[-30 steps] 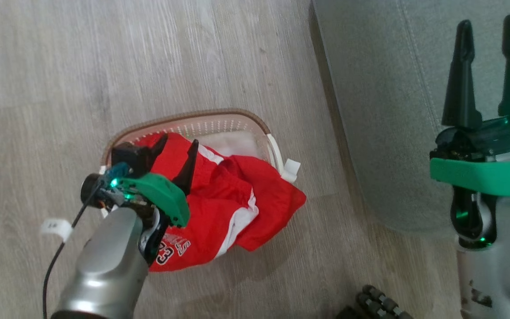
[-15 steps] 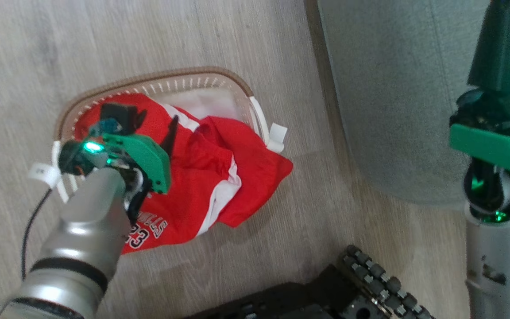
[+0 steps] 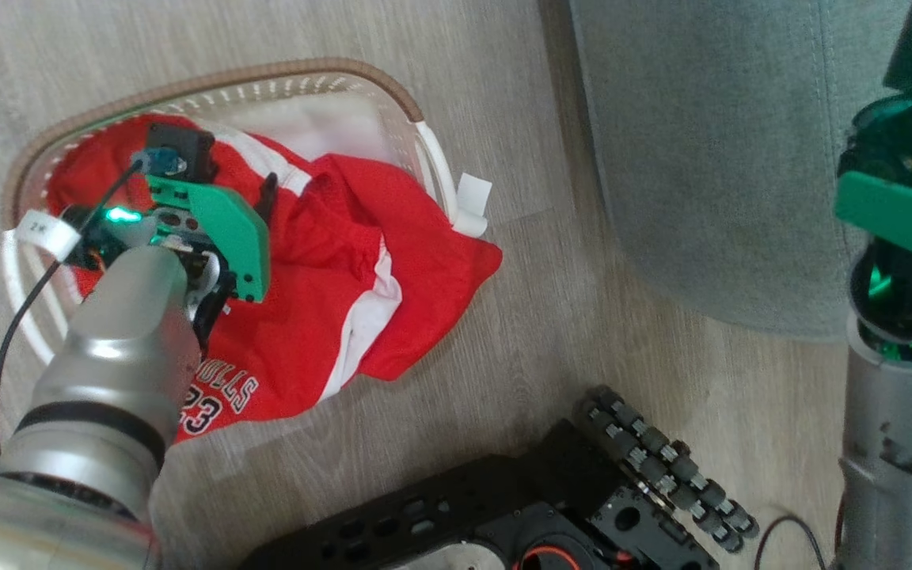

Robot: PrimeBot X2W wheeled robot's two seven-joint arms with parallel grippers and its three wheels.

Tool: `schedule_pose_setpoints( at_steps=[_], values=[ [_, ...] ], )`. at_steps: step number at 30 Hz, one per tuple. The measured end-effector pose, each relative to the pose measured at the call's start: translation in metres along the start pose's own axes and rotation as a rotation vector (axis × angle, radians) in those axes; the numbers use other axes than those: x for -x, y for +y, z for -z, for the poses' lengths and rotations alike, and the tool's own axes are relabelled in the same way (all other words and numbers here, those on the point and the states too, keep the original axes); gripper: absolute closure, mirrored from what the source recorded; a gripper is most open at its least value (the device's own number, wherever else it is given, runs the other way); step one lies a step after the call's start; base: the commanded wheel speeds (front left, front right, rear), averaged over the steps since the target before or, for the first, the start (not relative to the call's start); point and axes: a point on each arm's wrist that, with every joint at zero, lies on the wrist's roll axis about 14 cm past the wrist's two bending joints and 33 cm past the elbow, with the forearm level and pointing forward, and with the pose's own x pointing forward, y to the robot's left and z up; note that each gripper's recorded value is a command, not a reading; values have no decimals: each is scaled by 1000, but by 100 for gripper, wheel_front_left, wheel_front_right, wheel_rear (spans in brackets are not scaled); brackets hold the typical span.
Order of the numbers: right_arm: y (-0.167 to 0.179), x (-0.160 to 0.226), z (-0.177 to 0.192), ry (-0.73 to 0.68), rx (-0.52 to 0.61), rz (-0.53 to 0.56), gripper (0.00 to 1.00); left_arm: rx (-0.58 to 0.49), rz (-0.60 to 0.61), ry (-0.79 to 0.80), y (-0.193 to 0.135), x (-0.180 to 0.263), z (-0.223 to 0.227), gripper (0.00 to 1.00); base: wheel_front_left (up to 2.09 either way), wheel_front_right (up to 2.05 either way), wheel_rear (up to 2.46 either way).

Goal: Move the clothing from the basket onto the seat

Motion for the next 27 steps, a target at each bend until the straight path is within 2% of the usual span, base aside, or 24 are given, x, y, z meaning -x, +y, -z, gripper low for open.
schedule_pose_setpoints(
  at_steps=[12, 13, 14, 15, 16, 23, 27],
  values=[
    [-5, 0, 8, 13, 16, 6, 0, -30, 42, 252, -9, -11, 46, 0, 0, 0, 0],
    [-5, 0, 8, 13, 15, 5, 0, -31, 45, 259, -10, -11, 47, 5, 0, 0, 0],
    [-5, 0, 9, 13, 13, 5, 0, -30, 48, 266, -11, -11, 48, 25, 0, 0, 0],
    [-5, 0, 9, 14, 11, 4, 0, -27, 50, 272, -11, -11, 49, 69, 0, 0, 0],
    [-4, 0, 10, 14, 10, 3, 0, -27, 52, 273, -11, -10, 48, 100, 0, 0, 0],
    [0, -2, 6, 1, -5, -5, 0, -29, 67, 220, -13, -5, 33, 100, 0, 0, 0],
    [8, -5, -11, -35, -17, -20, 0, -44, 88, 147, -25, 11, 18, 100, 0, 0, 0]
  ],
)
